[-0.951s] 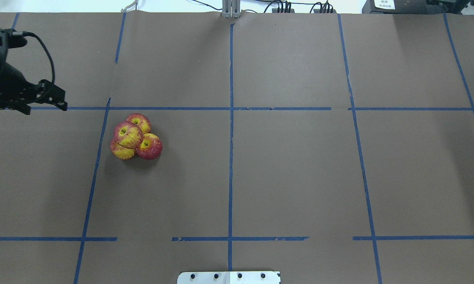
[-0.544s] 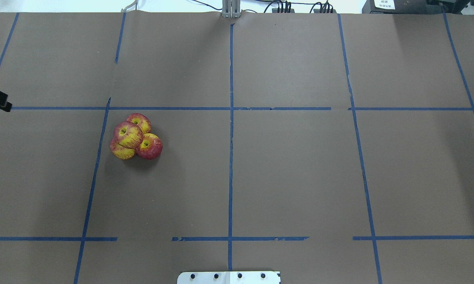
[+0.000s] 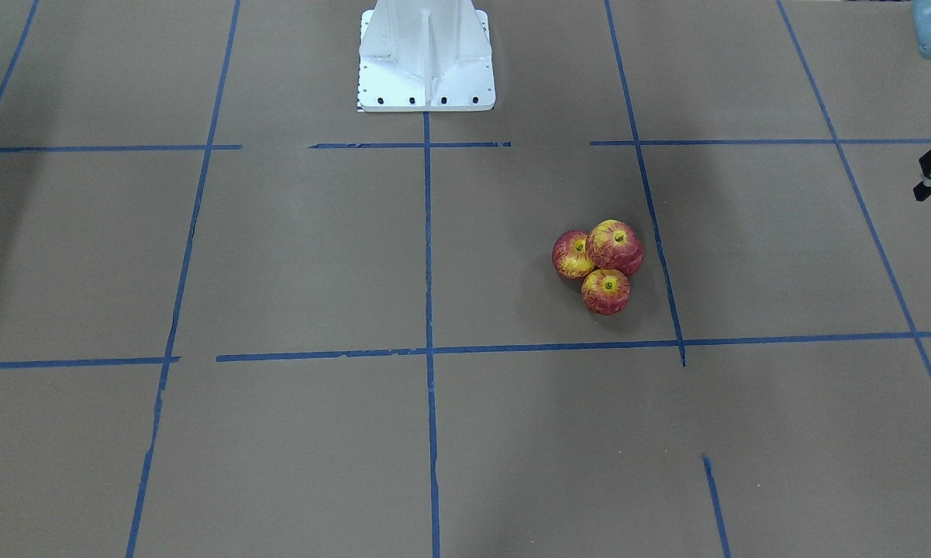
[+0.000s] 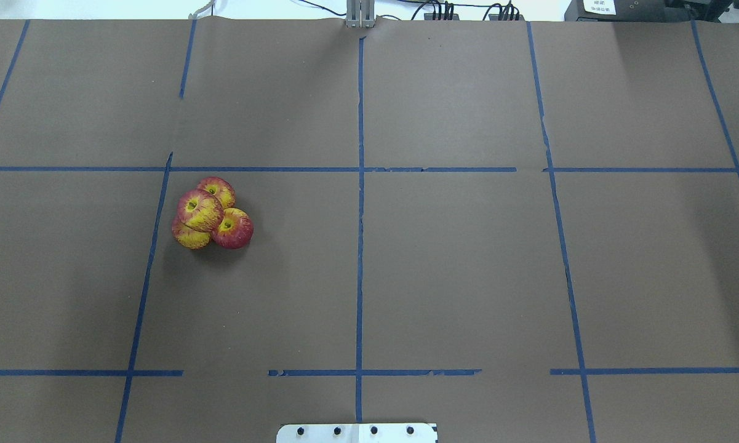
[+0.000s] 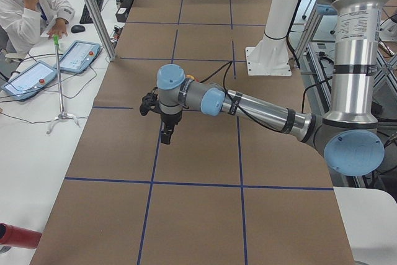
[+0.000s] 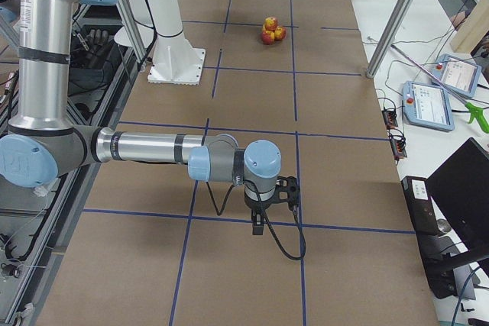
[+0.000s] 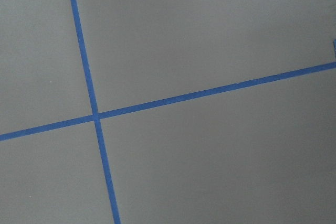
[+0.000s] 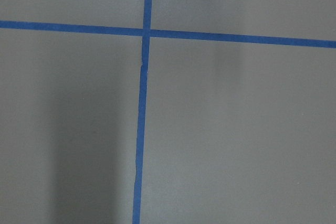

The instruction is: Stack apples

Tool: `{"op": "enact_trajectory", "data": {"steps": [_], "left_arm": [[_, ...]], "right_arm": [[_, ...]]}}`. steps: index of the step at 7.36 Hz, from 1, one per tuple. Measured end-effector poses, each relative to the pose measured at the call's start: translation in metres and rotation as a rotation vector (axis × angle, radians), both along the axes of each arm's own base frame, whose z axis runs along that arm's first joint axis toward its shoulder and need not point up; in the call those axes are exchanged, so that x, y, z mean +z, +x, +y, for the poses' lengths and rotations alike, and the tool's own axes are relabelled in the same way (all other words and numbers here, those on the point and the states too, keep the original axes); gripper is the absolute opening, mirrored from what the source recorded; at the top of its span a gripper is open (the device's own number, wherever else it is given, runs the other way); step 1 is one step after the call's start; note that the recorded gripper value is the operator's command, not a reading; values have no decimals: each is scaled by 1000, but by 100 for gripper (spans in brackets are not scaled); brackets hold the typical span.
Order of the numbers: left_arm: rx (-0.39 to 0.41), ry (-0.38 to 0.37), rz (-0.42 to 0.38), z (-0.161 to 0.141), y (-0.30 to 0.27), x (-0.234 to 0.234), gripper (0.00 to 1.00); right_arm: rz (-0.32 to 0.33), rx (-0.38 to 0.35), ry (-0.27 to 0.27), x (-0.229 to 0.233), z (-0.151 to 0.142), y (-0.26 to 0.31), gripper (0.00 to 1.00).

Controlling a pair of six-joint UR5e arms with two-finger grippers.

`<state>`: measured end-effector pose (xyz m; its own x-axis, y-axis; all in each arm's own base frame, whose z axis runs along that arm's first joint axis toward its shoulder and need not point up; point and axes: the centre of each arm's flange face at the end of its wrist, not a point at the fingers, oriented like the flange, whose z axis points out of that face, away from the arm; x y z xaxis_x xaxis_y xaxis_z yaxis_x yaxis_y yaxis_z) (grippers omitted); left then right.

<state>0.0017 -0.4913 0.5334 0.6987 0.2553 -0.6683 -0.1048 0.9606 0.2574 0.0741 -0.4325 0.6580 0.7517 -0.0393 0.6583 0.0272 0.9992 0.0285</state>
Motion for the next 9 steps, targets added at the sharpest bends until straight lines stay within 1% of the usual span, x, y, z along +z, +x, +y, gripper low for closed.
{"op": "enact_trajectory", "data": {"steps": [1,2,4,6,8,9], "left_arm": [[27,22,-7,-1,-26,27,100],[41,30,-12,0,-50,53,100],[43,-7,-11,5,-70,85,100],[-4,-76,-2,7,-73,94,100],[-27,-120,8,19,-72,103,100],[-34,-137,26,26,-72,100,100]], "right_arm": [[0,0,0,0,0,0,100],[0,0,0,0,0,0,100],[0,0,0,0,0,0,100],[0,0,0,0,0,0,100],[0,0,0,0,0,0,100],[0,0,0,0,0,0,100]]}}
